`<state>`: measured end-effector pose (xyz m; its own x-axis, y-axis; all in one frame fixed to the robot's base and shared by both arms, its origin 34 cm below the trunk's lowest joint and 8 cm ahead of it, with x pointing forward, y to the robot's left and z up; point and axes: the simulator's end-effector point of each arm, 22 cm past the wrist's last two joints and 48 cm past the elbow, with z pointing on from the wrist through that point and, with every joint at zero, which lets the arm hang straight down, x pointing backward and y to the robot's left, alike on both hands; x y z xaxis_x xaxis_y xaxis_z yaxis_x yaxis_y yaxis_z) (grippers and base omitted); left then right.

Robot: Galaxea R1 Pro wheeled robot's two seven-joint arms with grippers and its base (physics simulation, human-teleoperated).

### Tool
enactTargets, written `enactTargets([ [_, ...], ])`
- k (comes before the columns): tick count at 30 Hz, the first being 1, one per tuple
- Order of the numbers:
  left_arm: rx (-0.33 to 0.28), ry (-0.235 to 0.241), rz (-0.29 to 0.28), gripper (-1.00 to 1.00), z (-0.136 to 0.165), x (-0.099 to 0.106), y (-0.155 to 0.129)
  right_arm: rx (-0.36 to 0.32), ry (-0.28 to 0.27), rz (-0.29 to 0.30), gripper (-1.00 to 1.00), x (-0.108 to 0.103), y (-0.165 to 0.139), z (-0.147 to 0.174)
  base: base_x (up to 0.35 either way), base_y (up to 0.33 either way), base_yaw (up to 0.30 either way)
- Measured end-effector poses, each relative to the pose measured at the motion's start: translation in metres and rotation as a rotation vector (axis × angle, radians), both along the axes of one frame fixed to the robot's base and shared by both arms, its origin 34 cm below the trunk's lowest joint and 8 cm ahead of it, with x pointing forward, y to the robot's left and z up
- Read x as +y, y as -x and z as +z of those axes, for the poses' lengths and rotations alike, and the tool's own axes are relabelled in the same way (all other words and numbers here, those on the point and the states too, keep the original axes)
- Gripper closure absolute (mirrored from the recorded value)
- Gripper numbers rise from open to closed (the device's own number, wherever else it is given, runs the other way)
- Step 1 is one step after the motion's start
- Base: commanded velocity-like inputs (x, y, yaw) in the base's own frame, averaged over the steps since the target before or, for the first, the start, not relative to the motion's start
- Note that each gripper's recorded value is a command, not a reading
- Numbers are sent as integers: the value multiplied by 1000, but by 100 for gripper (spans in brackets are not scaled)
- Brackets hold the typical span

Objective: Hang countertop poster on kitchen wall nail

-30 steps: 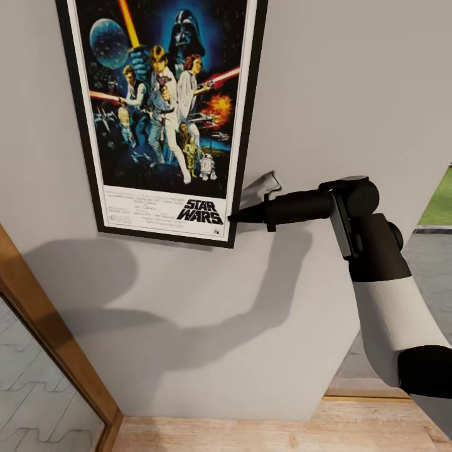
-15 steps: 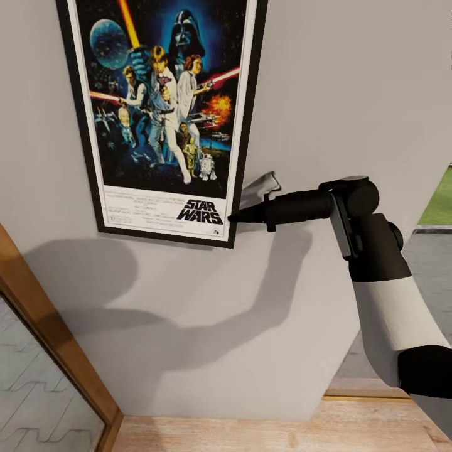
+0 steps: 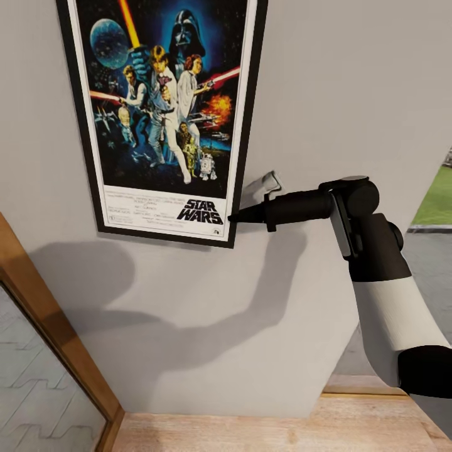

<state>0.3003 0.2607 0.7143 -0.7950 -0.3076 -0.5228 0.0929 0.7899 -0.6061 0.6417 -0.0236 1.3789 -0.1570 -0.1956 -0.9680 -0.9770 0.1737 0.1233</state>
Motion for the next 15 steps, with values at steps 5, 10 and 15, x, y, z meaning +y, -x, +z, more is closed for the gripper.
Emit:
enactTargets([
  [5,0,0,0,-100,0,0,0,1,1,-1,100,0,0,0,-1,0,0],
  [10,0,0,0,-100,0,0,0,7,1,-3,100,0,-2,-2,0,0,0],
  [15,0,0,0,-100,0,0,0,10,1,-3,100,0,-2,-2,0,0,0],
])
